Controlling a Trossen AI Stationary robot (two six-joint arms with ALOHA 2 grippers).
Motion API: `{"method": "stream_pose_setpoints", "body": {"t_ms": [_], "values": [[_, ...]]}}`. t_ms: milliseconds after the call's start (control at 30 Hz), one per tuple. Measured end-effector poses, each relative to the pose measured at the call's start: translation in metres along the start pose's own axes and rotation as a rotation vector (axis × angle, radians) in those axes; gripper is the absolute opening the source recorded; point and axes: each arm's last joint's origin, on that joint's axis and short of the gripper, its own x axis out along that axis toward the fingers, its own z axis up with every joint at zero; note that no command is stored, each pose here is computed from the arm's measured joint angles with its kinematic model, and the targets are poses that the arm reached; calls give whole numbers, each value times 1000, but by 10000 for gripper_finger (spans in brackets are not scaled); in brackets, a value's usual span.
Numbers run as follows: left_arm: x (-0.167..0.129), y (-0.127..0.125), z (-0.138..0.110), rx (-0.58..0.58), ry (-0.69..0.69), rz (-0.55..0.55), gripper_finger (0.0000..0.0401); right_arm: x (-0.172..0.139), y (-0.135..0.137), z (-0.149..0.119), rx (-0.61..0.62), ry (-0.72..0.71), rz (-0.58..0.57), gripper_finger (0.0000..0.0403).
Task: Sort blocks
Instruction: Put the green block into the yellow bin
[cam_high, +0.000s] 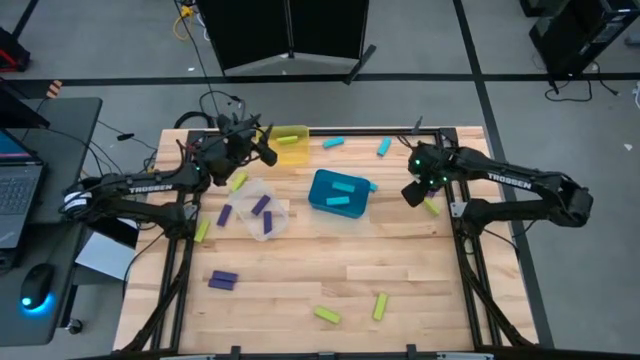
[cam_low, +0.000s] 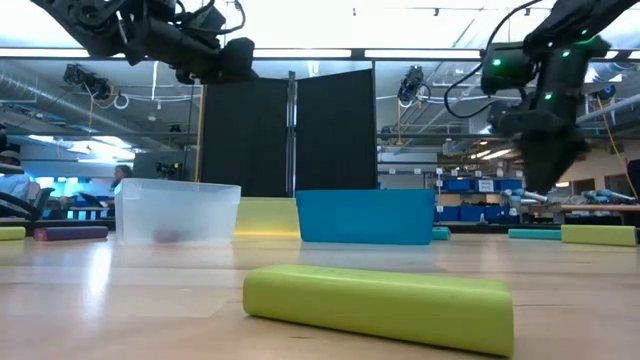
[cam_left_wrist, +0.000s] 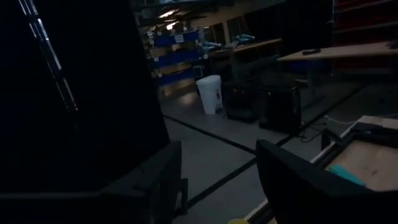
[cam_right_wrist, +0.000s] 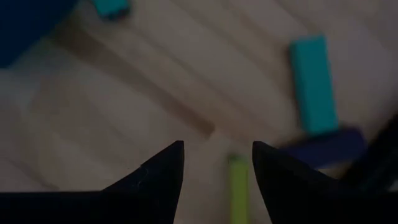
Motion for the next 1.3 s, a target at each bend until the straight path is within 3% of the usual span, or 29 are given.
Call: {"method": "stream_pose_setpoints", "body": {"t_ms": [200,400,733,1300], "values": [[2,2,0,-6,-16,-31,213,-9,5,-21,100,93,-23,201],[2,2,1,-8,-21,-62,213,-9,13,-30,113,119,-56,201],[2,-1,1,-85,-32,-153,214,8,25,-27,98,163,-188,201],[1,-1,0,-103,-25,-158,214,55,36,-9,91,276,-296,201]]}}
